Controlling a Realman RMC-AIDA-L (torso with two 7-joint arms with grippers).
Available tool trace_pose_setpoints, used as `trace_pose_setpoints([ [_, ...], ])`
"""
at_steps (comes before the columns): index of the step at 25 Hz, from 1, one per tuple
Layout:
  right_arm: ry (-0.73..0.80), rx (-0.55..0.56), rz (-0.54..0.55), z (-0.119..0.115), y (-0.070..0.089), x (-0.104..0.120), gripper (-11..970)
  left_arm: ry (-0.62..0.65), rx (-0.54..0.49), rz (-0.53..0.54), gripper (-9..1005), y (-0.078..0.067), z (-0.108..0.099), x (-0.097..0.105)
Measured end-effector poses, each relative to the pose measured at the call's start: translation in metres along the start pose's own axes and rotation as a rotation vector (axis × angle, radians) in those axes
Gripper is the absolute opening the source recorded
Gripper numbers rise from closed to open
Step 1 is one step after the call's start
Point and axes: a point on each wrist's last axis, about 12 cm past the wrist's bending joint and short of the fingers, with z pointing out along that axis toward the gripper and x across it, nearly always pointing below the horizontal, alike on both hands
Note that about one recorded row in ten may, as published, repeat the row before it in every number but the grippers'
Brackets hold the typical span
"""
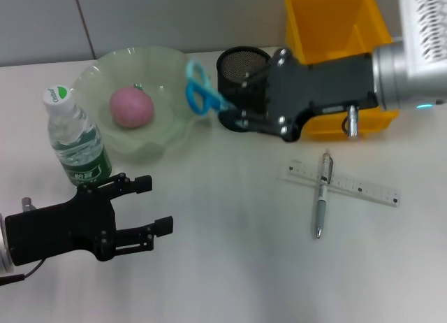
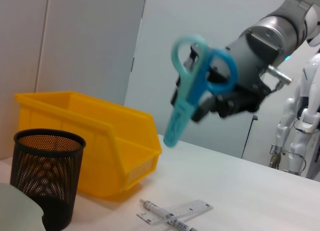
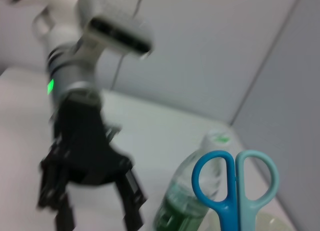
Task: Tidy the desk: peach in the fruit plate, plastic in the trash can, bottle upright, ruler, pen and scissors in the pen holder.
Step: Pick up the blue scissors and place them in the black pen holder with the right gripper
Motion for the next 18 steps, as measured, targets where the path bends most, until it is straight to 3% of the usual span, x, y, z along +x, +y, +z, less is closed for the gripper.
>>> trace_pose_setpoints([
  [9, -0.231, 0.212, 0.215, -0.008, -0.006, 0.029, 185, -0.009, 0.006, 0.042, 841, -0.001, 0.003, 0.0],
  [18, -0.294, 0.383, 0.349, -0.006, -0.013, 0.053, 182, -0.049, 0.017, 0.063, 841, -0.007, 0.011, 0.01],
])
